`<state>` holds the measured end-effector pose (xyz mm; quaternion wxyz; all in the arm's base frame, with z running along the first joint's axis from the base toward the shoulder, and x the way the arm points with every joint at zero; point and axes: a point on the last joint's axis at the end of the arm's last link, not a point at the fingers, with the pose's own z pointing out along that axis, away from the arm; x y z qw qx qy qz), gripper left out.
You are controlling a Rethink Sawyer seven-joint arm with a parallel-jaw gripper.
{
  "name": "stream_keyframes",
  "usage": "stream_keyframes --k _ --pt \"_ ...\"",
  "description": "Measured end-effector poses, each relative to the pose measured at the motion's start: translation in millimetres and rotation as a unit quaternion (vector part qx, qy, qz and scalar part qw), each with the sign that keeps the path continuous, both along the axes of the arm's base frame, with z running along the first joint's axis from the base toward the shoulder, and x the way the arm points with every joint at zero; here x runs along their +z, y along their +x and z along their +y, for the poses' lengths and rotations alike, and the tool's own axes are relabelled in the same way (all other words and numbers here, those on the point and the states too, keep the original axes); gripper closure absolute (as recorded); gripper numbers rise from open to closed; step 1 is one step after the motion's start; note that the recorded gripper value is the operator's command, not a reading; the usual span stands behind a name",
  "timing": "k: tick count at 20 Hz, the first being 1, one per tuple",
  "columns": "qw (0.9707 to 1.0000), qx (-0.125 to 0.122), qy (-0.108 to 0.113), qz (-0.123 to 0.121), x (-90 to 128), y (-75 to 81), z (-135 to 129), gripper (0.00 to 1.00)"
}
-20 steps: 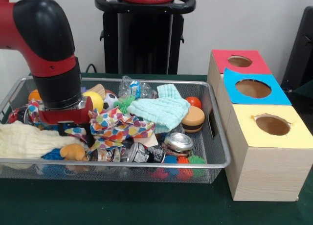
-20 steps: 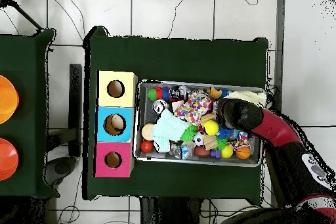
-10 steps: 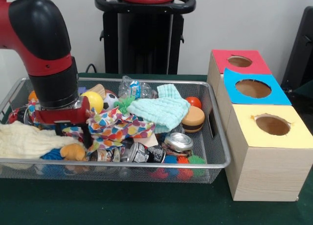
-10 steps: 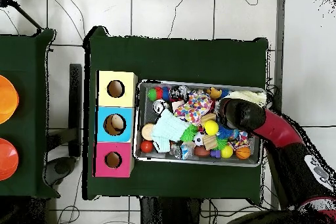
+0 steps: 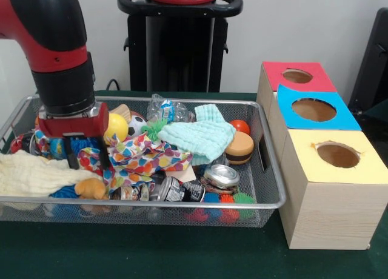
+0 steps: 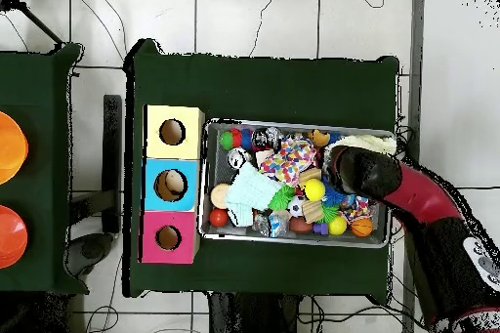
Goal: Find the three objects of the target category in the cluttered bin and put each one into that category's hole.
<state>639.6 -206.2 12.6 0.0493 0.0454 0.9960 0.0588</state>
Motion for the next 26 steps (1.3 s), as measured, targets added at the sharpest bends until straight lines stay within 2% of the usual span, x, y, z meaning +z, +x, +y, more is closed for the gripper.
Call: stream_keyframes --k 2,8,17,26 --pt "1.0000 0.003 -0.007 -0.006 13 3.5 0 0.00" --pt "0.9998 0.010 -0.013 -0.011 24 6.9 5 0.00" --pt "0.9998 0.016 -0.006 -0.002 20 -1.2 17 0.00" --pt "0.9999 0.017 -0.004 0.001 17 -2.7 19 0.00"
